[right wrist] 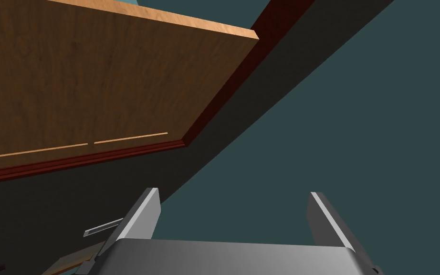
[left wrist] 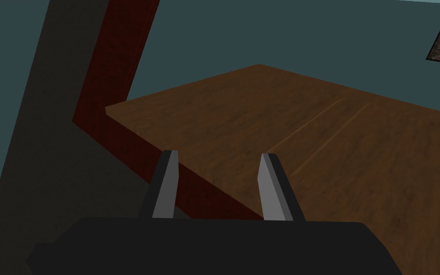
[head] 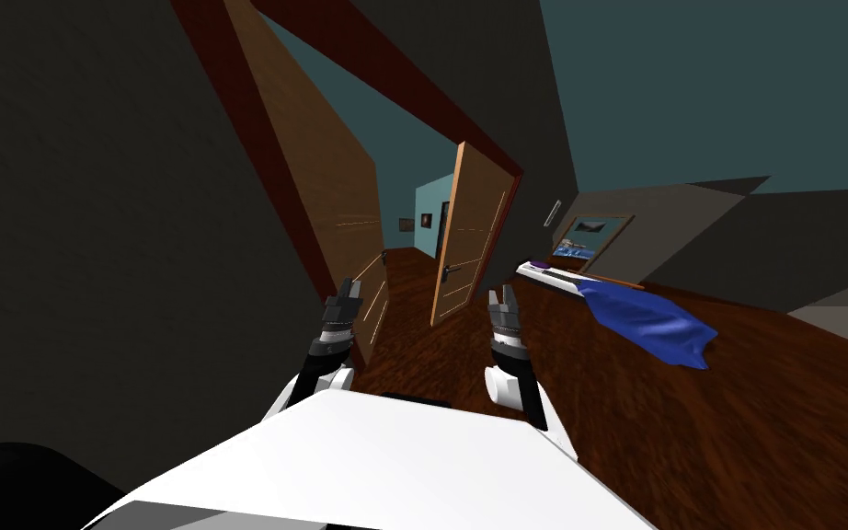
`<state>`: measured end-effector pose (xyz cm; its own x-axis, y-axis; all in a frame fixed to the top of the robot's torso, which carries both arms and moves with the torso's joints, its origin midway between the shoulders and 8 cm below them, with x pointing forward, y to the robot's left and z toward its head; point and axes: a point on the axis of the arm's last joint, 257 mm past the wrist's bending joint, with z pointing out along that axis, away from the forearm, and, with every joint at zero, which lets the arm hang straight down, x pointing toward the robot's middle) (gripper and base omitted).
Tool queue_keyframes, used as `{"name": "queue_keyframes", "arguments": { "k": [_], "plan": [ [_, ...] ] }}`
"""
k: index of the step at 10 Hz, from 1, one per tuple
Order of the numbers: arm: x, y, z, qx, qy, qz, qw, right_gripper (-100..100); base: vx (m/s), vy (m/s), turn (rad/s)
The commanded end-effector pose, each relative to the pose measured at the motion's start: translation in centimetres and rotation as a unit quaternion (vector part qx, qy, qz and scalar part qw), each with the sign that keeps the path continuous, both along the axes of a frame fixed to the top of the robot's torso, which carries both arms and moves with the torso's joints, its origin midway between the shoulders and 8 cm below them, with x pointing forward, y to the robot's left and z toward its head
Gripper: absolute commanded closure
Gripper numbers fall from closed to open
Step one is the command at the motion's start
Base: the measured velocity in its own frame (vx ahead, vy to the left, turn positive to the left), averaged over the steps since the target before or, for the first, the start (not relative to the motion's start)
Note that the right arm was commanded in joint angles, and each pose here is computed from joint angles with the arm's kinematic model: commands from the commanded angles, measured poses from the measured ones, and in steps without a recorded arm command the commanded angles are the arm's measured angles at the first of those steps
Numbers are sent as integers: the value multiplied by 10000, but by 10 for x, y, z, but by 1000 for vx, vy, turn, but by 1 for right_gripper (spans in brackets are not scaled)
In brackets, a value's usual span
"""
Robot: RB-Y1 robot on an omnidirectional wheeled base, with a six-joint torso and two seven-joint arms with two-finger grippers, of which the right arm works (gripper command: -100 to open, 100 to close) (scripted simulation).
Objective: Push the door open
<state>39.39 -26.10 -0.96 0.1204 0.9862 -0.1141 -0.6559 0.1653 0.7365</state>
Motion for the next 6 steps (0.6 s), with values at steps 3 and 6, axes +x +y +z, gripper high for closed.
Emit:
{"name": "queue_keyframes", "arguments": {
  "k": [3,6],
  "plan": [
    [28,8,-26,116,263,229,9993,-100,70,-106,101],
    [46,14,-46,181,470,355,9981,-100,51,-70,66]
  ]
}}
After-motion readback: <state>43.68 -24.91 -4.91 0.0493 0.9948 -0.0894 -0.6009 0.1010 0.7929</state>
